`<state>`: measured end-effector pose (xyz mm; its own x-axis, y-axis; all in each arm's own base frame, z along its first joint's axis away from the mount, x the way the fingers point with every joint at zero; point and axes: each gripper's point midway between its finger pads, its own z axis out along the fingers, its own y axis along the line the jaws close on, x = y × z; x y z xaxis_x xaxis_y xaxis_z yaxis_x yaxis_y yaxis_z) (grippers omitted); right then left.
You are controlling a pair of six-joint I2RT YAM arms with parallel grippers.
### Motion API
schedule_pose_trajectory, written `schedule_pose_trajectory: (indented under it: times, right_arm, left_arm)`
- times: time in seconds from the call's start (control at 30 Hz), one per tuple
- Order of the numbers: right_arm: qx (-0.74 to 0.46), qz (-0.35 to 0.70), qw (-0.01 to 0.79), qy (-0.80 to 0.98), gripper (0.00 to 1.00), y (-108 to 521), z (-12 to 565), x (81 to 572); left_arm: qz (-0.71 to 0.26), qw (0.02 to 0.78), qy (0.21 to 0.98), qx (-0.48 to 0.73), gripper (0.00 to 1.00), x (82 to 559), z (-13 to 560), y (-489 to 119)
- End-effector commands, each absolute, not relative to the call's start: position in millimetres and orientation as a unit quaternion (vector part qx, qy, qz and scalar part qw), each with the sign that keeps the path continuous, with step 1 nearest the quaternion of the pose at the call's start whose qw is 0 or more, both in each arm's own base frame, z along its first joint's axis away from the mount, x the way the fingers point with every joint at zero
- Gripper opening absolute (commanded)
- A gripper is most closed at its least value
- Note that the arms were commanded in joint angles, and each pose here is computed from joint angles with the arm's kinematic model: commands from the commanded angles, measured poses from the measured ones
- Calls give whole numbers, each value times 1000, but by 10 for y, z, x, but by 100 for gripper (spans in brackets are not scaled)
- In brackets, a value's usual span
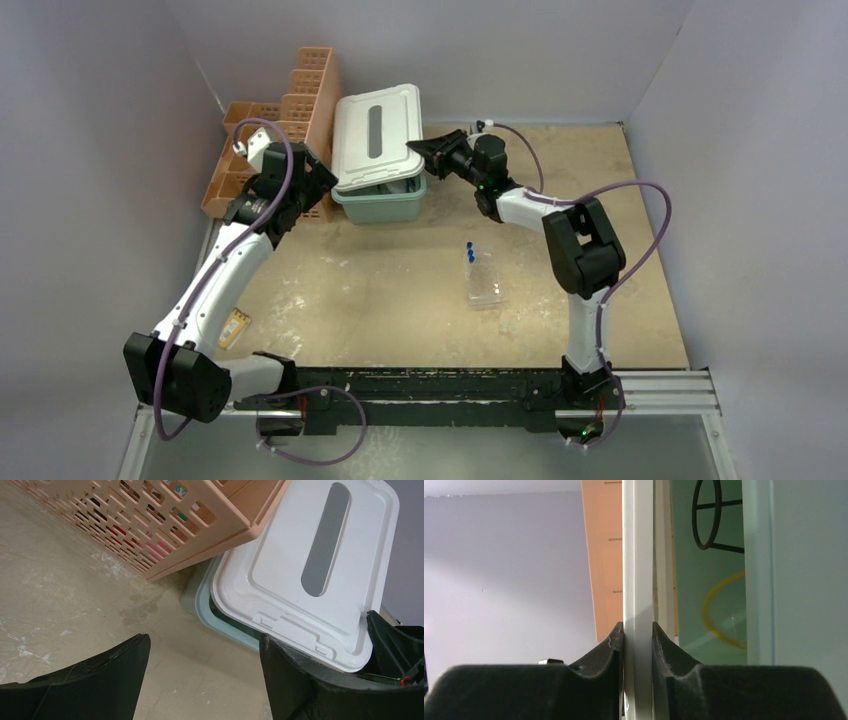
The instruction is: Organize the chemistry lab equipment
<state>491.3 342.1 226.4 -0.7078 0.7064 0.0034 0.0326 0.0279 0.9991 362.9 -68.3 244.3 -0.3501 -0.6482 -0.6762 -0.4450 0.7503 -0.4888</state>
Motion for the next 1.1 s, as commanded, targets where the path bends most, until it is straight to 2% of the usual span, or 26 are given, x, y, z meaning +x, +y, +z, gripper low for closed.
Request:
schedule_pose_trajectory:
  times: [0.0,0.17,0.43,0.57,0.8,1.07]
  right_arm:
    - [242,676,274,640,8,3513,2709,4855]
    - [233,629,281,687,31,3518,2578,4807]
    - [198,568,272,751,52,3529,2451,4745]
    - [175,529,295,776,58,3470,2517,4756]
    - [170,446,277,834,67,3362,2314,4709]
    - [126,381,288,870,69,3218,2205,4579]
  left_arm:
    - [-116,475,804,-339,79,3743,2473,-652]
    - [-106,473,807,-337,80,3788,2359,-619]
    - [-101,468,811,-336,80,3863,2254,-613]
    - [-103,470,810,-336,81,3883,2232,-614]
    - [-71,475,801,-356,81,3895,2226,-452]
    - [-85,470,802,-359,81,3938,2159,-499]
